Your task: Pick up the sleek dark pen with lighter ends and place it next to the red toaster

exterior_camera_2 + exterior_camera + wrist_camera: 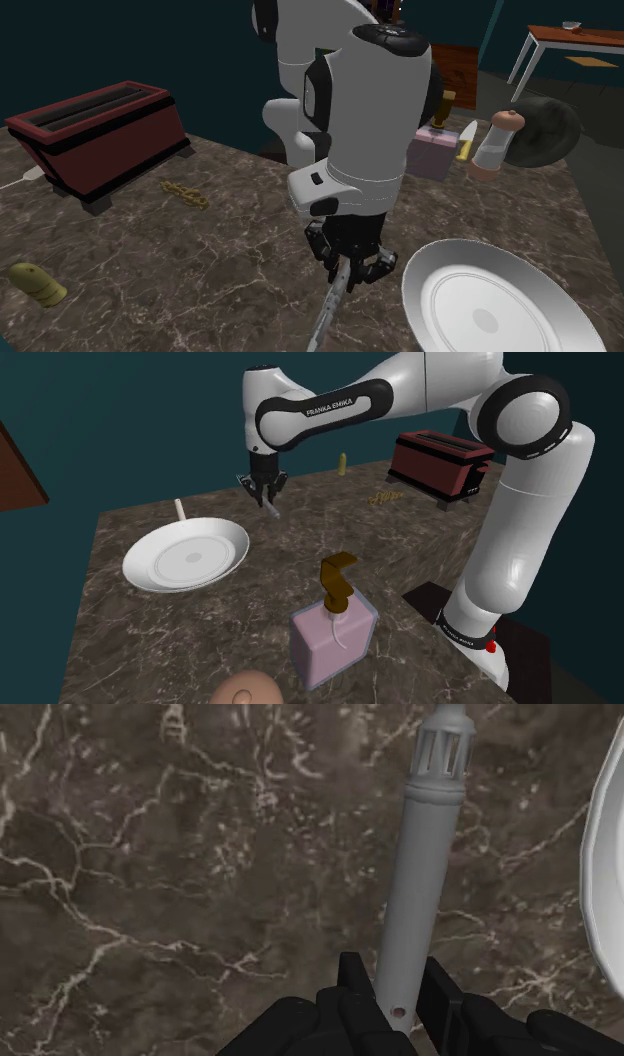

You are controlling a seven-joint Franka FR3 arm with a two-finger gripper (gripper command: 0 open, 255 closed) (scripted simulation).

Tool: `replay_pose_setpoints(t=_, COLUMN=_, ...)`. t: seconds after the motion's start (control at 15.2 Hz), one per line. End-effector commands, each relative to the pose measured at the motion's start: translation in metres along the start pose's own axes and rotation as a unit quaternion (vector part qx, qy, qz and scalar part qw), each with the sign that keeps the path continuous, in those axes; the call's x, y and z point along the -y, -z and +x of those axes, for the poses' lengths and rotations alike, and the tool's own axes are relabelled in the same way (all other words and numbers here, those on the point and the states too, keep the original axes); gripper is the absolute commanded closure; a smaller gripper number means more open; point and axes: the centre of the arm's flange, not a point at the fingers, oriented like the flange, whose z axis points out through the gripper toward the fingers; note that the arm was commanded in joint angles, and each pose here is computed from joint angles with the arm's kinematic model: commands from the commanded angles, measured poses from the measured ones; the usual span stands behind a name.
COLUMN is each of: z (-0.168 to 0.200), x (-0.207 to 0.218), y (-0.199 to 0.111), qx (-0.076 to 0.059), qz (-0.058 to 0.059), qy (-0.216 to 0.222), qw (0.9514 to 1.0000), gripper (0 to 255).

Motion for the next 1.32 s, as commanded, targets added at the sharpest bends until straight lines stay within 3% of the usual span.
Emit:
replay_pose_setpoints(t=0.0, z=0.001, x=0.000, y=0.010, qx=0.000, qz=0.000, qy=0.000, qw=1.0000, gripper=255)
replay_pose_setpoints(t=1.25, z=0.014, x=-0.001, y=0.110, qx=0.000, qz=0.000, qy=0.000, qw=1.0000, gripper=255)
